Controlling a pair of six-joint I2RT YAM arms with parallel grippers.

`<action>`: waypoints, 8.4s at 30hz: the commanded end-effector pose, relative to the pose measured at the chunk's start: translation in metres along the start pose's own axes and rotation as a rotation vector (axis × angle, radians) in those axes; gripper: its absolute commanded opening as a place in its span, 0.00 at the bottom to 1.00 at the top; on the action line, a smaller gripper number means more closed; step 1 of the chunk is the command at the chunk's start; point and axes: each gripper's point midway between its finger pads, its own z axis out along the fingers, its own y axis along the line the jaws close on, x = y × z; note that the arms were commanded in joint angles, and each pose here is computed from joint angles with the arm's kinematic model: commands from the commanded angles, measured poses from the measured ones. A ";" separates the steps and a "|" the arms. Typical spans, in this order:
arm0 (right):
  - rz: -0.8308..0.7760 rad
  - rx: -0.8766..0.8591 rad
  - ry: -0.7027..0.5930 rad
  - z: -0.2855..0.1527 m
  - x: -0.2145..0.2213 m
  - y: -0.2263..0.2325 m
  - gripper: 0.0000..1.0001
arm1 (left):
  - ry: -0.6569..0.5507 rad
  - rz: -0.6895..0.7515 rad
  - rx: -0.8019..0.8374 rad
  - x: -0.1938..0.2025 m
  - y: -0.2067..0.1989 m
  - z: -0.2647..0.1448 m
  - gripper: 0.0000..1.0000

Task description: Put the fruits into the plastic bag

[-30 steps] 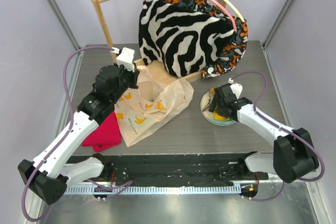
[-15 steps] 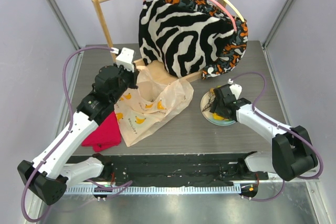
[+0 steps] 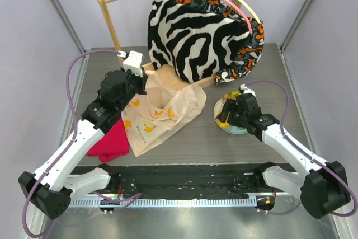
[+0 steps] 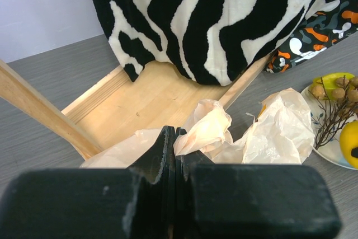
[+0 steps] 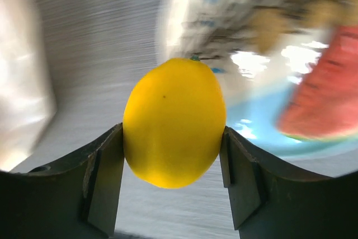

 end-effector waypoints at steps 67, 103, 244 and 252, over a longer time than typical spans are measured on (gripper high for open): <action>-0.521 -0.636 0.081 0.046 0.032 0.322 0.87 | -0.055 -0.016 0.019 -0.015 -0.003 -0.003 0.00; 0.050 -0.051 -0.511 -0.050 -0.110 0.085 0.68 | -0.064 -0.023 0.020 -0.017 -0.003 -0.006 0.00; 0.032 -0.908 -0.164 0.006 -0.111 0.285 0.01 | -0.087 -0.020 0.023 -0.023 -0.002 -0.013 0.00; -0.028 -0.920 -0.179 0.000 -0.100 0.310 0.01 | -0.081 -0.019 0.025 -0.021 -0.003 -0.010 0.00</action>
